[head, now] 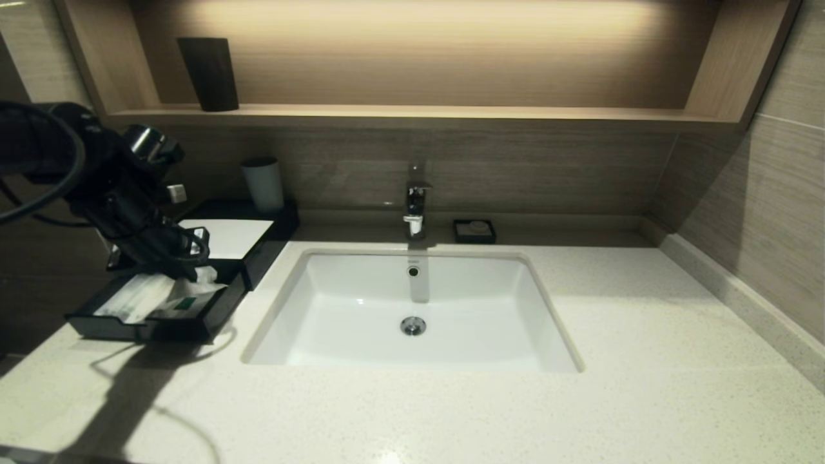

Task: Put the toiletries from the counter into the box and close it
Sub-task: Place the bathroom toiletry into the drawer

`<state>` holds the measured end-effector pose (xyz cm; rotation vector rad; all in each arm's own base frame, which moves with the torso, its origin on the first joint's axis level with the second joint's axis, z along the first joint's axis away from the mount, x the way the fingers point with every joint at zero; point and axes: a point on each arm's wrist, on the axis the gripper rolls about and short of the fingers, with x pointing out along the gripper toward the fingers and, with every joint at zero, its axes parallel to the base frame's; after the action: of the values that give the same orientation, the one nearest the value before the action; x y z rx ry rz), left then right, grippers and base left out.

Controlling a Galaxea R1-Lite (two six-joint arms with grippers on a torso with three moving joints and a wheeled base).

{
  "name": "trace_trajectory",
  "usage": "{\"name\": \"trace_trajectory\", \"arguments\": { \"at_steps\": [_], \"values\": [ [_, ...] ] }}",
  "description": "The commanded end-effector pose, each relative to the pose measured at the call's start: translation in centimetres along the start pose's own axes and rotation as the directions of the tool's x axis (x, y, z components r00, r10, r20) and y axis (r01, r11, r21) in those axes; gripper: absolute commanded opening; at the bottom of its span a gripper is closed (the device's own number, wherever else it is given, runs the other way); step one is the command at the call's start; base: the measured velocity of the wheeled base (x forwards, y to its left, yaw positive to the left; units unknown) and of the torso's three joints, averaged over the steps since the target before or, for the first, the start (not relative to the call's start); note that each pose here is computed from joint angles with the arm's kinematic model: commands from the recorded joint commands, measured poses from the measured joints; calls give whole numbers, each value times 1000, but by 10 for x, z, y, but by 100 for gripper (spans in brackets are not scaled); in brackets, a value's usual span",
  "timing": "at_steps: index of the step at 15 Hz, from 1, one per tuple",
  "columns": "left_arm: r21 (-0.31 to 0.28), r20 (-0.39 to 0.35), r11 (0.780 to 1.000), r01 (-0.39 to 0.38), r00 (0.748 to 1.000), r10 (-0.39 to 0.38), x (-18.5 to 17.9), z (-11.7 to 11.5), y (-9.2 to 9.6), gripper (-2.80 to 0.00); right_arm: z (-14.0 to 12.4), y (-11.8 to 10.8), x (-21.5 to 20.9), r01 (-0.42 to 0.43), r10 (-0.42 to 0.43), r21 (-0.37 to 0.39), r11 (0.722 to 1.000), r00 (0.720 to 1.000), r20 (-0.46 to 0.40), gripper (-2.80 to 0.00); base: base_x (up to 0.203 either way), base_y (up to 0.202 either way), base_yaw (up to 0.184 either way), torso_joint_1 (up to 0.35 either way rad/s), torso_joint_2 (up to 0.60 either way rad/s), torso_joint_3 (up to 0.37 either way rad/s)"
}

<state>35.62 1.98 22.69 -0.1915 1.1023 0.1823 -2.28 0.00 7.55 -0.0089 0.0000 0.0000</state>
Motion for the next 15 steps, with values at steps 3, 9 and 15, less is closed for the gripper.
{"name": "trace_trajectory", "arguments": {
  "at_steps": [3, 9, 15],
  "values": [
    [-15, -27, 1000, -15, 1000, 15, 12, 3, 7, -280, 0, 0, 0, 0, 0, 0, 1000, 1000, 0, -280, 0, 0, 0, 0, 0, 0],
    [-17, -36, 1000, -14, 999, 14, 23, 6, 6, -280, 0, 0, 0, 0, 0, 0, 1000, 1000, 0, -280, 0, 0, 0, 0, 0, 0],
    [-20, -38, 1000, -10, 999, 9, 25, 7, 6, -202, 0, 0, 0, 0, 0, 0, 1000, 1000, 2, -280, 0, 0, 0, 0, 0, 0]
  ]
}}
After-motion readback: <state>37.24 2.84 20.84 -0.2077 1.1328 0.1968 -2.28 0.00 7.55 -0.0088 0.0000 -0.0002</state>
